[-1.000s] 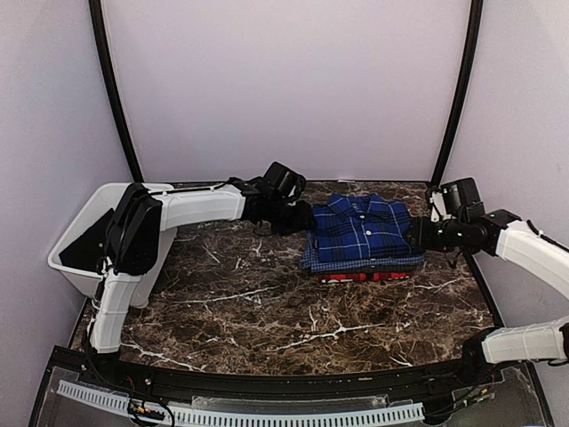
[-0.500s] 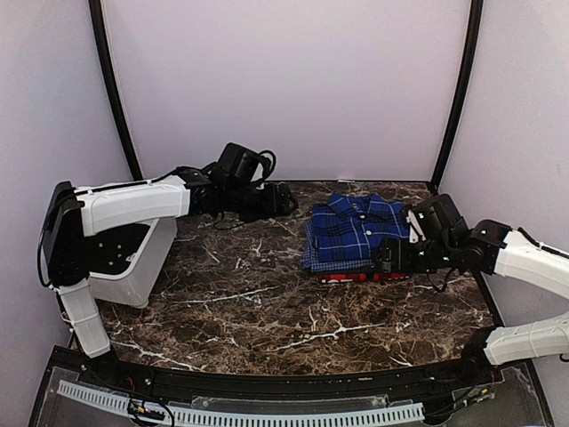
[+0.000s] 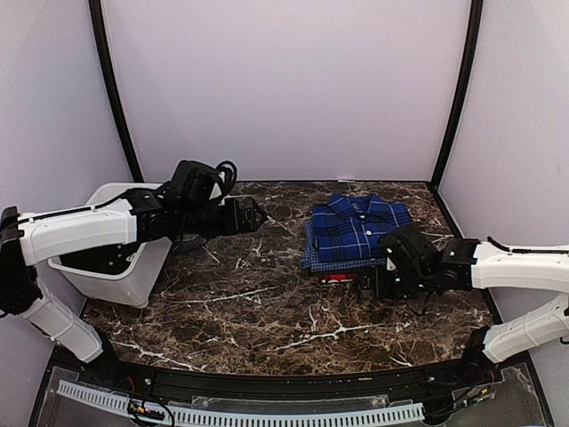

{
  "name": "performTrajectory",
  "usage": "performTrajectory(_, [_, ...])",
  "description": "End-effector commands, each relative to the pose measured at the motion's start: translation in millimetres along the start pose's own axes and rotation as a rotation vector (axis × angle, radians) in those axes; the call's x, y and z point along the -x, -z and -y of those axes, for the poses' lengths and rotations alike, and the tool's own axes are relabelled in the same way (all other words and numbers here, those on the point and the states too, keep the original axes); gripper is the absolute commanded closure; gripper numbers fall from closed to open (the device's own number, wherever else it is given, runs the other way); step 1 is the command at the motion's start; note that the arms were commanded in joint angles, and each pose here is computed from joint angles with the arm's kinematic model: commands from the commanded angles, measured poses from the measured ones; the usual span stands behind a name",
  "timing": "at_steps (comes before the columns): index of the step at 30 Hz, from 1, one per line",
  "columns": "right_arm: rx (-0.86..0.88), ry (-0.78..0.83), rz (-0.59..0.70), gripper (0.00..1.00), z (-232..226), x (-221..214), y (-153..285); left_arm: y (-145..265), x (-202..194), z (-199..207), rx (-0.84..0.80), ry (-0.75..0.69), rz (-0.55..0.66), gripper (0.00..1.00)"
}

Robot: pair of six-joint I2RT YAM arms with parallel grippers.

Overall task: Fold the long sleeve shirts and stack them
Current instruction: Place the square-folded shirt on the square-folded shirt, then move the square-folded shirt to the corner of the board.

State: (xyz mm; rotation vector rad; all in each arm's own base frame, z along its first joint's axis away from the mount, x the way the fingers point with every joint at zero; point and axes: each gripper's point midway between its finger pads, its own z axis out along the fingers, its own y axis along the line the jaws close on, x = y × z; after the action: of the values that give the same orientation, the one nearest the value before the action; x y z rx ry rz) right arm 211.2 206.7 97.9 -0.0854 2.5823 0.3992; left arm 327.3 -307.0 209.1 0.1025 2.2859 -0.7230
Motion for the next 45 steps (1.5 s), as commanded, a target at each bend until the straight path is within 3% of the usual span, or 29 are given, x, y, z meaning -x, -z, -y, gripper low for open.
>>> performTrajectory(1, [0.021,-0.045,0.028,0.02,-10.1,-0.6,-17.7,29.3,8.6,-9.3,0.014,0.013,0.073,0.01])
performTrajectory(25, [-0.019,-0.066,0.001,0.01,-24.9,-8.6,-75.8,64.7,5.8,-33.8,0.072,-0.004,0.119,0.01])
performTrajectory(32, [-0.038,-0.037,-0.031,0.01,-35.5,-0.4,-99.2,65.7,6.0,-39.6,0.083,-0.001,0.118,0.01])
performTrajectory(45, [-0.075,-0.081,-0.01,0.01,-9.0,38.3,-124.4,72.7,10.8,-47.3,0.098,0.006,0.124,0.01])
